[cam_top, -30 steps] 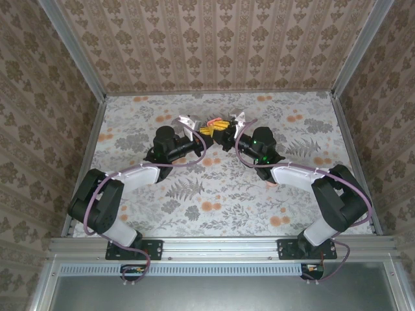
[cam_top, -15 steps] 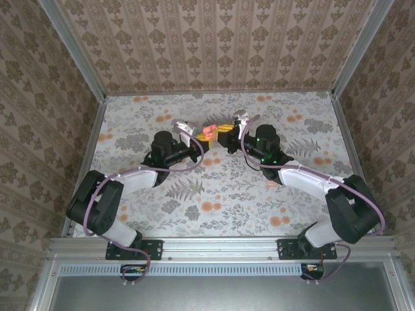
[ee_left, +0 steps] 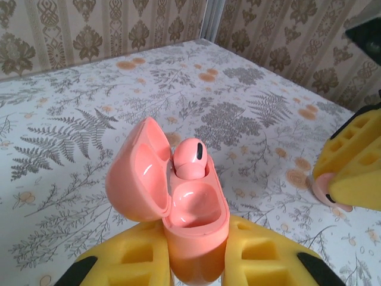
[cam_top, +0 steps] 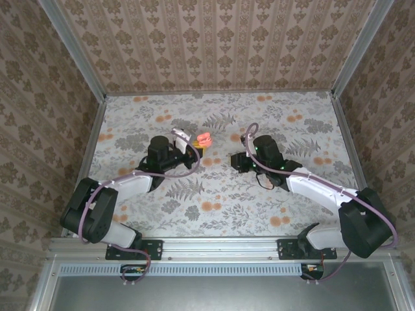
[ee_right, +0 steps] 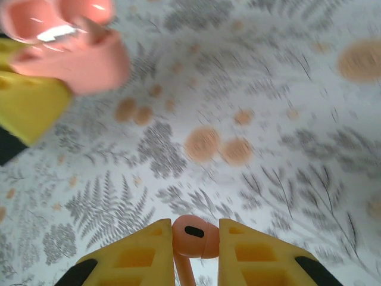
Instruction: Insert the wireless bluetooth earbuds into the charging case
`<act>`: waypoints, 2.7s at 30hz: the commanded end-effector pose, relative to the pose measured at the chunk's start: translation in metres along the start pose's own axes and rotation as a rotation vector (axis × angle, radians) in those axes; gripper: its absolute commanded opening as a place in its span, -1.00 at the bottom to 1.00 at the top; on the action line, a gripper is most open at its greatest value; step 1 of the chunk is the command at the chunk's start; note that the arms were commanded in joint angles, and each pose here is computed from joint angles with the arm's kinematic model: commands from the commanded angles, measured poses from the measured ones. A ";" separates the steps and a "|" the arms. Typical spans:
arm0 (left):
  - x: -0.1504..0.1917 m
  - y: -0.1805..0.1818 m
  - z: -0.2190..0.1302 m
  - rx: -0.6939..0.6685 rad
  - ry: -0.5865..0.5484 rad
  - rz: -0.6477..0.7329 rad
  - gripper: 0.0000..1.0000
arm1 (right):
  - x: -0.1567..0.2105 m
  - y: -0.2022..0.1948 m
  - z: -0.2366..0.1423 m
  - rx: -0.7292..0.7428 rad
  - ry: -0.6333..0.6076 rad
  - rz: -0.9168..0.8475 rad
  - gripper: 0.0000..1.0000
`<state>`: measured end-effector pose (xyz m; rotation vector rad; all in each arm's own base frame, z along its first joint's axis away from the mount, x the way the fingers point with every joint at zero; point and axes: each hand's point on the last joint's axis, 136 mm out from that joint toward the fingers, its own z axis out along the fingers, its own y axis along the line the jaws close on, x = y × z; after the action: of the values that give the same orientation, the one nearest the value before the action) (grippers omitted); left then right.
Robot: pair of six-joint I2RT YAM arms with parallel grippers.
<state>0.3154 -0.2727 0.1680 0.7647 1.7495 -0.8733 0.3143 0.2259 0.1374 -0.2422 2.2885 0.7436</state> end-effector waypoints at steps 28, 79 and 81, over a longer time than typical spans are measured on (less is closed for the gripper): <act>0.012 -0.019 -0.016 0.027 0.118 0.111 -0.69 | 0.137 -0.062 -0.003 0.409 0.473 0.226 -0.60; 0.017 -0.016 -0.023 0.007 0.145 0.102 -0.69 | 0.140 -0.056 0.002 0.488 0.961 0.426 -0.25; 0.016 -0.016 -0.022 0.011 0.145 0.100 -0.69 | 0.141 -0.057 0.003 0.487 0.963 0.427 -0.29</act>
<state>0.2790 -0.2590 0.1534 0.9308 1.8463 -0.7844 0.2315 0.1826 0.0172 0.1724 3.4036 0.1986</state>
